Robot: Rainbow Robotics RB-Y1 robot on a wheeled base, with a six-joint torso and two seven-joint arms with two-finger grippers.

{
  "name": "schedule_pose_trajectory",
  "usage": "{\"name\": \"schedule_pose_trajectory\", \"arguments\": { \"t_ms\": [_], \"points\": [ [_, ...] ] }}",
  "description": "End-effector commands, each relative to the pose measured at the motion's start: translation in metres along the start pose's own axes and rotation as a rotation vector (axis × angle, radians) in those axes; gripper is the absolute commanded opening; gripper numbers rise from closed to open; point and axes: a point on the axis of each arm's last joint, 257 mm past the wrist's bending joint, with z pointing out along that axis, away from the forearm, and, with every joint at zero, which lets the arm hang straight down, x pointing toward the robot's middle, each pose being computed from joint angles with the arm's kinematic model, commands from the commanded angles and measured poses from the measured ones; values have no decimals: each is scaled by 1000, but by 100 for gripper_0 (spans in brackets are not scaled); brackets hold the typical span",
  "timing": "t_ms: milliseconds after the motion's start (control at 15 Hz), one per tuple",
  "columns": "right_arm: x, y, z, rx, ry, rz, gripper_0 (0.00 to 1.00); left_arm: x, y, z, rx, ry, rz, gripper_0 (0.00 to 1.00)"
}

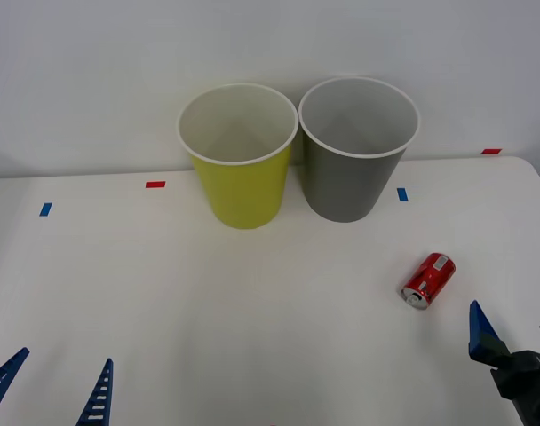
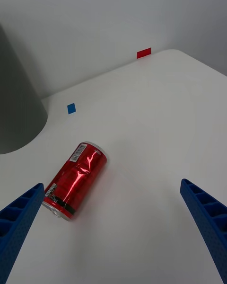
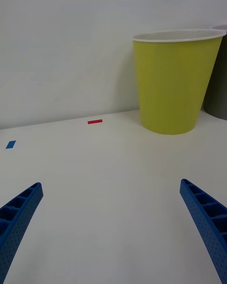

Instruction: Put cans in the gray bin and PET bottles in the light green bin.

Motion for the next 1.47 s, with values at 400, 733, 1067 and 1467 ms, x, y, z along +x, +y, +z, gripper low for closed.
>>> {"name": "schedule_pose_trajectory", "arguments": {
  "t_ms": [400, 733, 1067, 1467],
  "points": [
    [-19, -8, 41, 76, 107, 135, 100, 0, 0, 0, 0, 0, 0, 100],
    [-21, -3, 52, 154, 201, 298, 100, 0, 0, 0, 0, 0, 0, 100],
    [-13, -1, 59, 208, 301, 365, 100, 0, 0, 0, 0, 0, 0, 100],
    [11, 20, 65, 227, 533, 324, 100, 0, 0, 0, 0, 0, 0, 100]
  ]
}}
